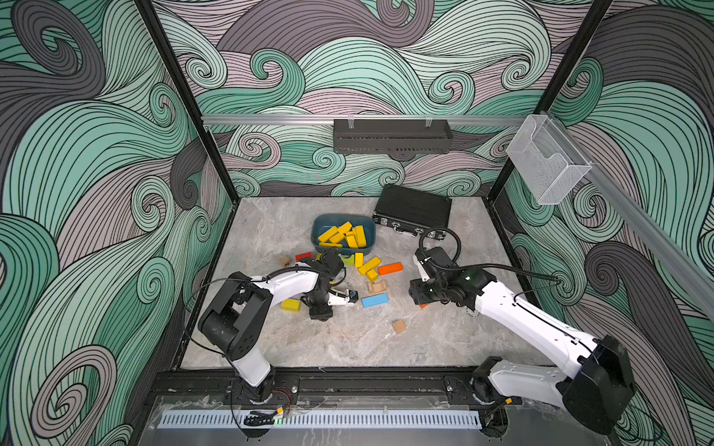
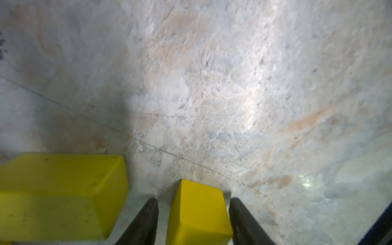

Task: Pick out the yellow building blocks
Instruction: Pick up the building block from the center of the board.

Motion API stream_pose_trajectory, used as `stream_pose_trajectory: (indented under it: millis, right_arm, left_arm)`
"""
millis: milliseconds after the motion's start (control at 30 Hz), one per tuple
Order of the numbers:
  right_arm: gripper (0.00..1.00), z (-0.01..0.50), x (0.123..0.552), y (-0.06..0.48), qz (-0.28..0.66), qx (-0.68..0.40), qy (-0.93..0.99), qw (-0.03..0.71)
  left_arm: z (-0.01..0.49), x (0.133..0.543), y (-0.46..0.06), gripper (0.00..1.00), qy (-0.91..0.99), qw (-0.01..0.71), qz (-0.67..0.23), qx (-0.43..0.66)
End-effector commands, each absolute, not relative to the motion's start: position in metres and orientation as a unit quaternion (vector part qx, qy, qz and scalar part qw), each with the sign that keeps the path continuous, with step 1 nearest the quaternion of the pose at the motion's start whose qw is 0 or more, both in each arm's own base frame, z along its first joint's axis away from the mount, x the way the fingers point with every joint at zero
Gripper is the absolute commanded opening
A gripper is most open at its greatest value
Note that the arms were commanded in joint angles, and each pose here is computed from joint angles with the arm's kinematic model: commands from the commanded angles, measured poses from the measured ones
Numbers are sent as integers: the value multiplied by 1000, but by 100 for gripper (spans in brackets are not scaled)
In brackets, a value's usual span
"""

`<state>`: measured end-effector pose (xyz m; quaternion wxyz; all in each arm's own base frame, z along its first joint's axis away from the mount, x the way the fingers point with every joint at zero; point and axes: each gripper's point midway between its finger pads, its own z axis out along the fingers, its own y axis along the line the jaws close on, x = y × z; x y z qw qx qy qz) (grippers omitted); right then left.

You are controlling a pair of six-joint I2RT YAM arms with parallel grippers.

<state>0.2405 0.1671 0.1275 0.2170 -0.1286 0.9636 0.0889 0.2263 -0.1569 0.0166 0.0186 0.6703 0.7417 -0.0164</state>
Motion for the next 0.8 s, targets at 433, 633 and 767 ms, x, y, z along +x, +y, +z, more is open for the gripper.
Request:
stream_pose_trajectory:
  millis: [433,633,767]
  right_arm:
    - [53,125,240,162,79,-125,964,219]
    - [53,122,239,162,80,-124,966,215]
    - [53,119,236,161,81,-119,967,211]
  left_arm:
    - [46,225,-167,26,761,18,-30,648]
    - [93,222,-173,26,778,46,-50,625]
    - [132,232,-183,26,792,93,-55,601]
